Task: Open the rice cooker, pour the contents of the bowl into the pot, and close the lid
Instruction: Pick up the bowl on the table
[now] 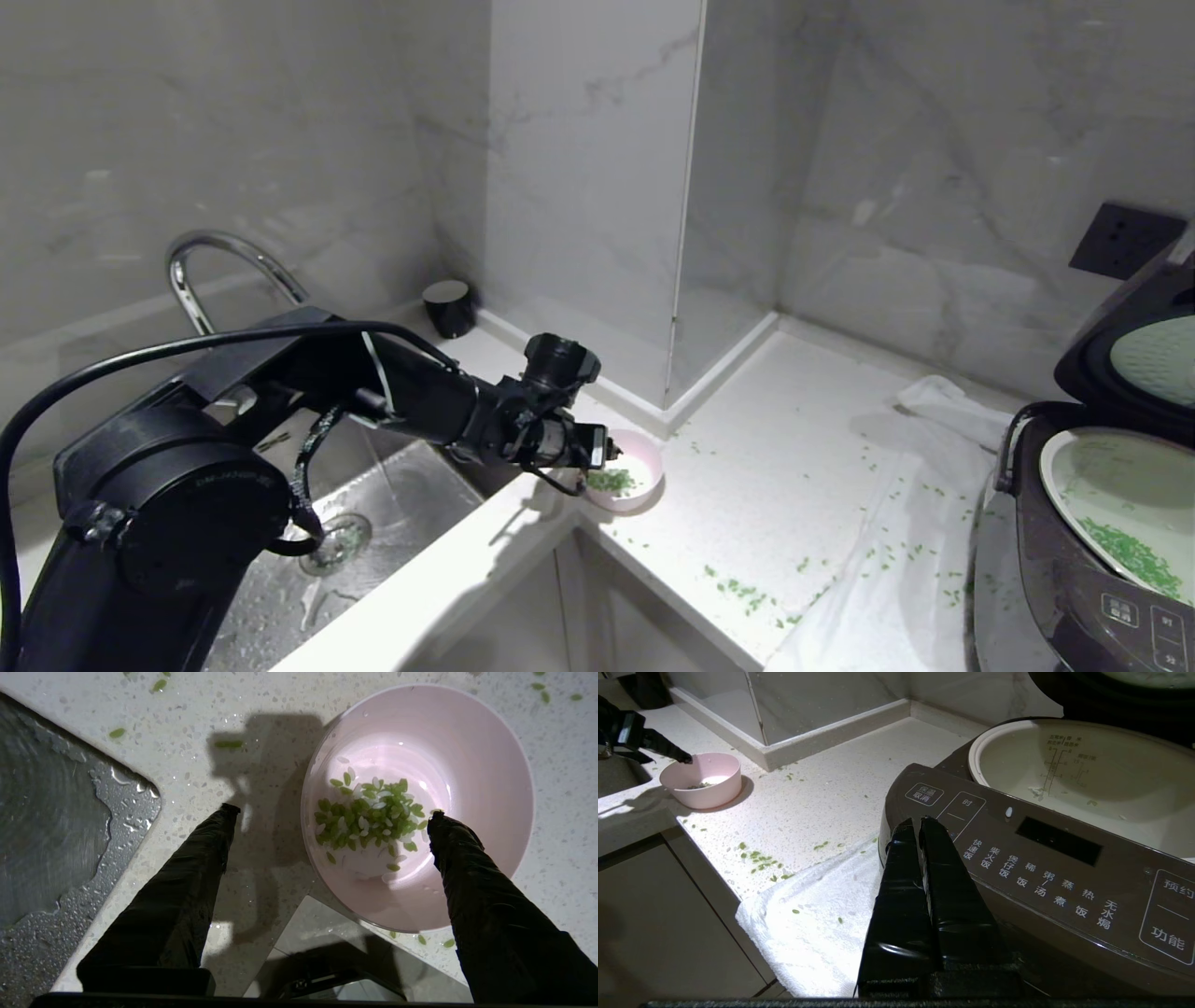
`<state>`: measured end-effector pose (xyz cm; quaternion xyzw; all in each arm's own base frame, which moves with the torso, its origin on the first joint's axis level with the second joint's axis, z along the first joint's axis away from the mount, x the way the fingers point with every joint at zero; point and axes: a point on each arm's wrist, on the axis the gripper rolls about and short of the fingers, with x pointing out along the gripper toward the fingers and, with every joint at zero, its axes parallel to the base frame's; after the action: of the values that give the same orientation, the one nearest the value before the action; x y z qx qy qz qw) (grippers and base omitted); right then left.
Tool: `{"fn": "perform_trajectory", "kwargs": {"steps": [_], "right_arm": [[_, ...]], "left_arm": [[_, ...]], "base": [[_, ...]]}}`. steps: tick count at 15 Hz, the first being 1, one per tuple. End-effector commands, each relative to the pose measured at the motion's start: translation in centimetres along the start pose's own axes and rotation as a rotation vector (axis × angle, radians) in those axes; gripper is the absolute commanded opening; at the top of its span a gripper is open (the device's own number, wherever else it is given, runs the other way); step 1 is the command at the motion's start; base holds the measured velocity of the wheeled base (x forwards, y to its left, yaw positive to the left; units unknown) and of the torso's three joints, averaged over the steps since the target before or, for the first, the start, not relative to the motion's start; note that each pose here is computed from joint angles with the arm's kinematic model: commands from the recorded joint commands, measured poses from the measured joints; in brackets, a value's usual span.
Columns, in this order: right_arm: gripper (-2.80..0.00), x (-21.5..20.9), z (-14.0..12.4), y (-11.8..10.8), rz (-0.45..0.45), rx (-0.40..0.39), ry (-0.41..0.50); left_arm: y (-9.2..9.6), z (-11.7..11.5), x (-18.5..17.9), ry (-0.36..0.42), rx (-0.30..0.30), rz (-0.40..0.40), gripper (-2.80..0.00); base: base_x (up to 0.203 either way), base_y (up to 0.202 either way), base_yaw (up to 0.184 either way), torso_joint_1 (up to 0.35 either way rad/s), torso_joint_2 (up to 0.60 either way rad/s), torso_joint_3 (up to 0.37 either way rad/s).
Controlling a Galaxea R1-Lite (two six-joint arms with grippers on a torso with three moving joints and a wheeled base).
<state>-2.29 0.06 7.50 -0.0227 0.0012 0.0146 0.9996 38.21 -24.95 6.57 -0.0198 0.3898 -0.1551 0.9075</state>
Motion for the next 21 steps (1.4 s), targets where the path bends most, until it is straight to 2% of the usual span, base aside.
{"fn": "perform_trajectory", "kwargs": {"steps": [1,6,13,14,21], "right_arm": [[-2.80,0.0,0.0,0.0,0.000,0.000,0.002],[-2.80,0.0,0.0,0.0,0.002,0.000,0.002],[-2.80,0.0,0.0,0.0,0.001,0.000,0.002],[-2.80,0.0,0.0,0.0,0.002,0.000,0.003],[-2.80,0.0,0.0,0.0,0.002,0.000,0.002]], "left_arm": [[0.0,-0.8,1.1,0.025,0.003,0.008,0.00],[-0.6,-2.0,2.9,0.068,0.024,0.009,0.00],[-1.3,-2.1,3.8,0.087,0.035,0.009,0.00],[-1.4,-2.3,3.8,0.091,0.038,0.011,-2.80],[-1.4,-2.7,4.1,0.101,0.043,0.033,-2.80]], "base": [[0.000,0.000,0.000,0.000,0.00,0.000],[0.000,0.000,0.000,0.000,0.00,0.000],[0.000,0.000,0.000,0.000,0.00,0.000],[0.000,0.000,0.000,0.000,0.00,0.000],[0.000,0.000,0.000,0.000,0.00,0.000]]}}
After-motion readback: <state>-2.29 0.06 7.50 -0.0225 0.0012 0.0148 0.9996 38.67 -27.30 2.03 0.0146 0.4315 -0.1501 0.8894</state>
